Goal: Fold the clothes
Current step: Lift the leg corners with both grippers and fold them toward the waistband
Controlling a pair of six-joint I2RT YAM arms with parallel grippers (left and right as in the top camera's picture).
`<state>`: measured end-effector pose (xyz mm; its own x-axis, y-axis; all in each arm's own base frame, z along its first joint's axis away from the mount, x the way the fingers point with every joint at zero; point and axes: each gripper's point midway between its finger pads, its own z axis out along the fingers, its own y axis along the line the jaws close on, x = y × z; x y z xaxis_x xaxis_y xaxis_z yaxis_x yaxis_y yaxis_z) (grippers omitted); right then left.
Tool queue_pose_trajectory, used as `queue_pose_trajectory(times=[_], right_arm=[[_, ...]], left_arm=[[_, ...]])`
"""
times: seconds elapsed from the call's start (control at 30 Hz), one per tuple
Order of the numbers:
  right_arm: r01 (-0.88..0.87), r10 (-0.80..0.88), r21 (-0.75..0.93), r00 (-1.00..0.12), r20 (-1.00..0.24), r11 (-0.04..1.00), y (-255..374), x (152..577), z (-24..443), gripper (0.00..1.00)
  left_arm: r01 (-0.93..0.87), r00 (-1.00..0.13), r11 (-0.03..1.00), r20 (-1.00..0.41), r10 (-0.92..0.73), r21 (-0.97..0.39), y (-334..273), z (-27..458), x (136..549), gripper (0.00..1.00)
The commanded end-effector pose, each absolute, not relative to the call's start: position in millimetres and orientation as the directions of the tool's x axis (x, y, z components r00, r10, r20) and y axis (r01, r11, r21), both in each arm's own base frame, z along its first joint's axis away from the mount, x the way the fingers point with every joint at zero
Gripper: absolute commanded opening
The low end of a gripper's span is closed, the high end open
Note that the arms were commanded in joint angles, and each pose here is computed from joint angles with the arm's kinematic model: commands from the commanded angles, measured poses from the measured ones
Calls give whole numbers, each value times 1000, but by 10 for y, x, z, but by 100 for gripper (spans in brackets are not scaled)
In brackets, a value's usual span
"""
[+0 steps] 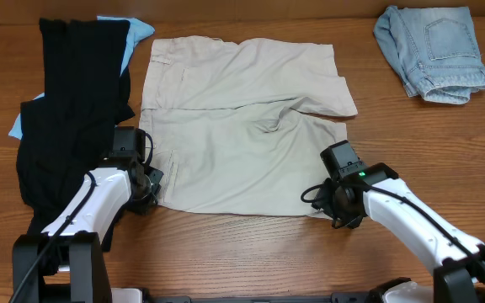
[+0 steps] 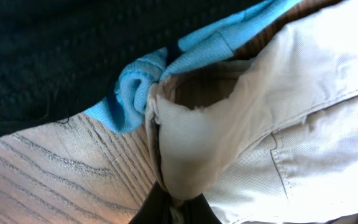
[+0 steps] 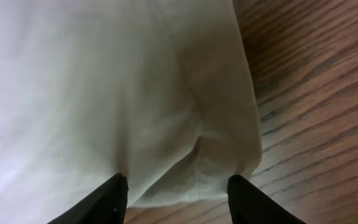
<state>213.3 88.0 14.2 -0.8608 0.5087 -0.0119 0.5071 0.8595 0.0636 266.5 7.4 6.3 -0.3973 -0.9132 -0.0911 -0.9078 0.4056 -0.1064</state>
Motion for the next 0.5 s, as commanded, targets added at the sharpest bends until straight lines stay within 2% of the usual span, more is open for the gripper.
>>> queue_pose_trajectory(times=[0.0,0.13,0.2,0.23,0.27,0.3,0.4,0.47], right_arm=[[515,515,7,-857,12,857,830,2069,8,56],[515,516,-15,-856,40,857,828,2023,-57,56],[515,516,-21,-856,44,857,824,2013,-65,51],[515,516,-21,-856,43,857,822,2013,-64,46],[515,516,-20,-856,42,857,823,2020,-64,33],[516,516,-19,-855,41,856,822,2023,-64,25],[532,533,-23,-845,45,846,788,2045,-27,4],[550,551,-34,-833,52,834,733,2086,72,4]], left_arm=[[-893,-433,440,-88,-897,-98,75,59,2615,4],[-881,-457,465,-90,-885,-92,77,58,2605,4],[-864,-488,495,-93,-868,-89,77,58,2605,4],[-856,-503,510,-95,-859,-87,77,59,2606,4],[-842,-525,533,-97,-845,-86,76,62,2610,4],[-830,-544,552,-100,-833,-86,74,68,2618,4],[-744,-654,661,-93,-750,-97,25,142,2676,4],[-684,-720,721,-60,-692,-110,-48,263,2702,4]])
